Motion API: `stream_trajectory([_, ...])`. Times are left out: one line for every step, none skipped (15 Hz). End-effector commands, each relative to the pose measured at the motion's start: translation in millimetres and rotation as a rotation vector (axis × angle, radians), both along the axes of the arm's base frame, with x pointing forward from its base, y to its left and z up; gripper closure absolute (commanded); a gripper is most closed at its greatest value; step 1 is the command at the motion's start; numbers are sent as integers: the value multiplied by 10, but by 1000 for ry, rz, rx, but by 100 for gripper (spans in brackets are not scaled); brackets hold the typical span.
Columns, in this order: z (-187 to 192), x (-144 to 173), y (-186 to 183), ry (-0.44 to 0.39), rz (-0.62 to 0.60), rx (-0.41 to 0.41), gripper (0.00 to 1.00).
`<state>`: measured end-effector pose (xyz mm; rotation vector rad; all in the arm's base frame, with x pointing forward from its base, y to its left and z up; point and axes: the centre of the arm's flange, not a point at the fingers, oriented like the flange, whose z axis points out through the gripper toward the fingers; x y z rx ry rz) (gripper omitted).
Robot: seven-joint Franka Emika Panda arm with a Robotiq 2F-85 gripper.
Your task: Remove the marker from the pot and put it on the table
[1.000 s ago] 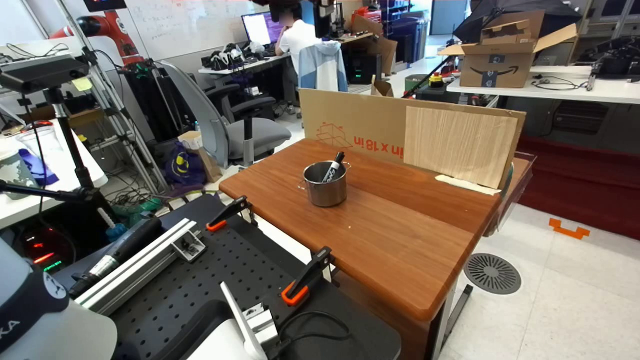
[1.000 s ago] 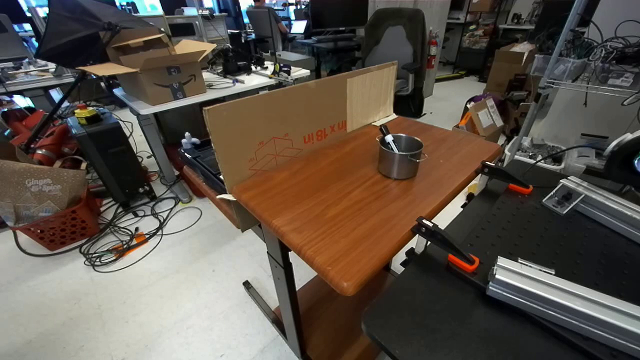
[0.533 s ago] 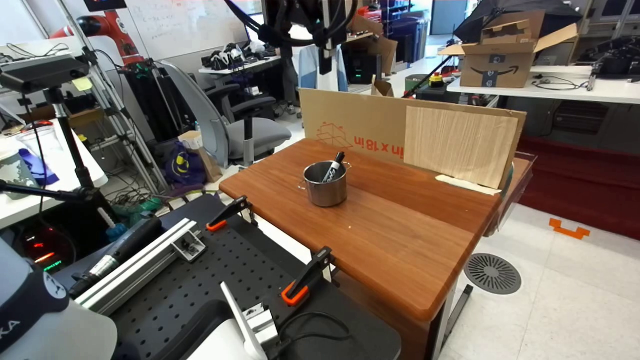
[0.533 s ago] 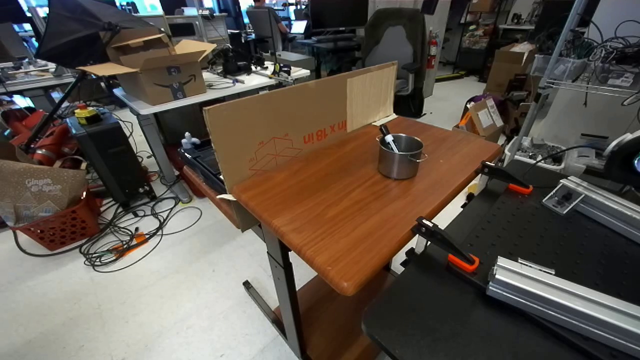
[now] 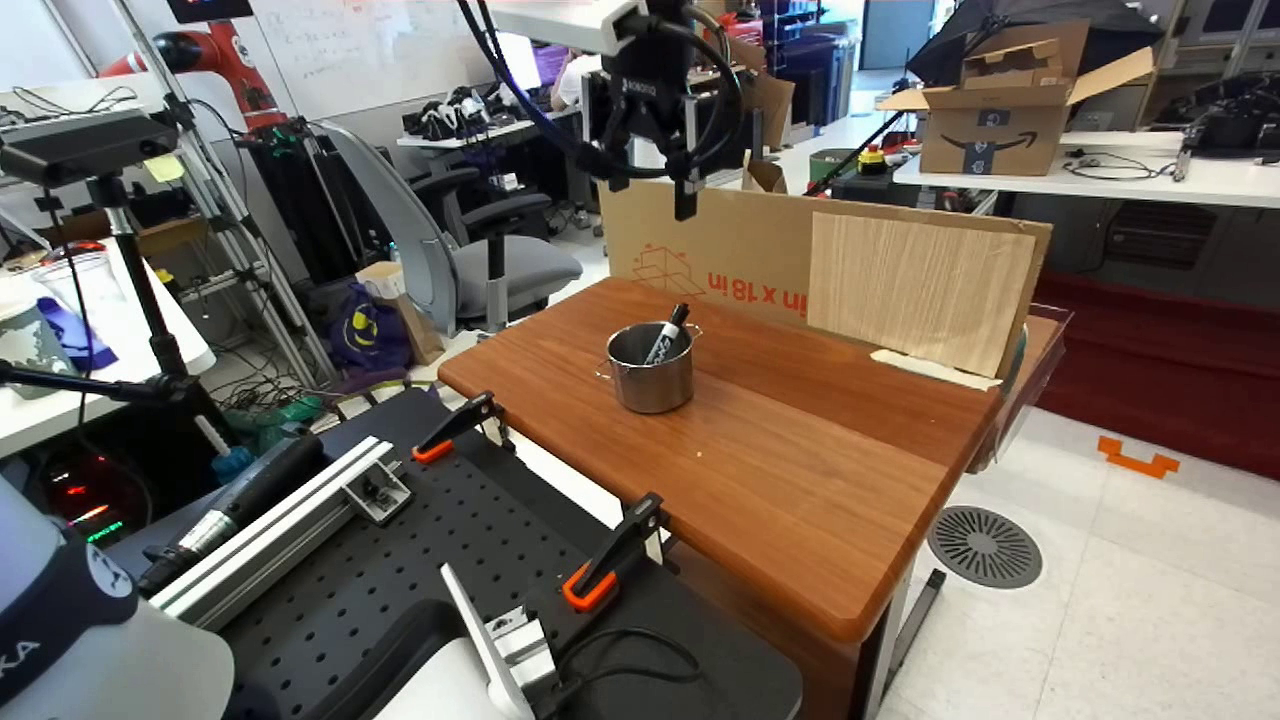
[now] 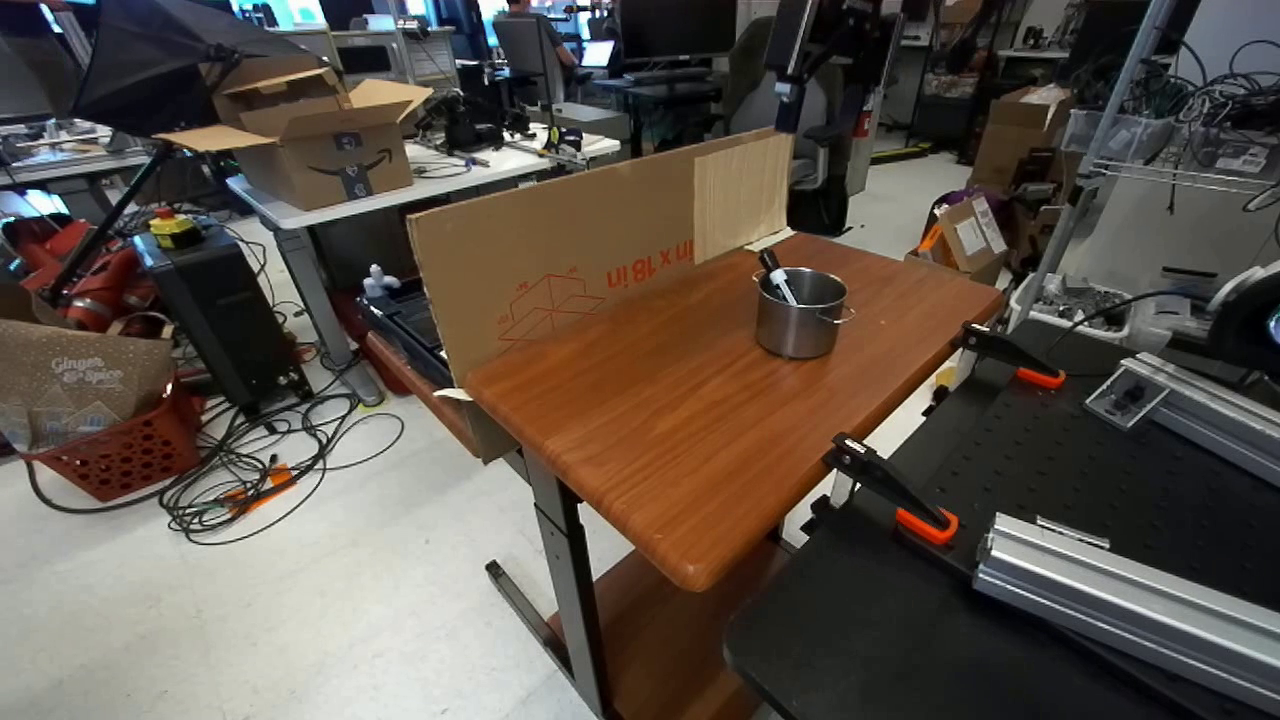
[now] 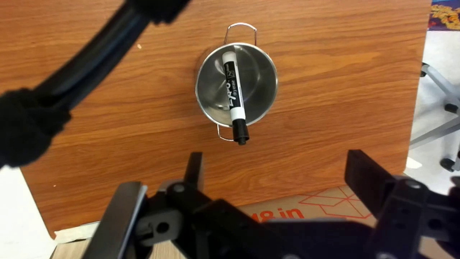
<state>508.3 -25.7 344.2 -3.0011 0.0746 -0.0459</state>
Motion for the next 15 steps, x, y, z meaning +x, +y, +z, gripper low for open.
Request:
stream_trajectory([-274, 204, 32, 25, -11, -61, 0])
stream_trajectory([-360, 229, 33, 36, -12, -76, 0])
stream_trajectory([-444, 238, 39, 54, -12, -93, 0])
stream_trajectory([-527, 263, 35, 65, -13, -111, 0])
stream_trajectory([-610, 280, 35, 77, -11, -129, 0])
stream_trajectory([-688, 303, 34, 84, -11, -146, 0])
stream_trajectory([-752, 317, 40, 98, -9, -155, 0])
stream_trajectory([-814, 351, 39, 107, -7, -163, 0])
stream_trajectory([-858, 364, 53, 117, -9, -170, 0])
stream_trajectory([-905, 409, 62, 117, -9, -173, 0])
stream_trajectory([-940, 432, 82, 123, -9, -178, 0])
stream_trajectory([-977, 471, 98, 120, -8, -181, 0])
stream_trajectory([-1000, 499, 121, 119, -10, -184, 0])
stream_trajectory([-1029, 526, 145, 118, -9, -186, 0])
stream_trajectory([-1049, 556, 174, 119, -6, -187, 0])
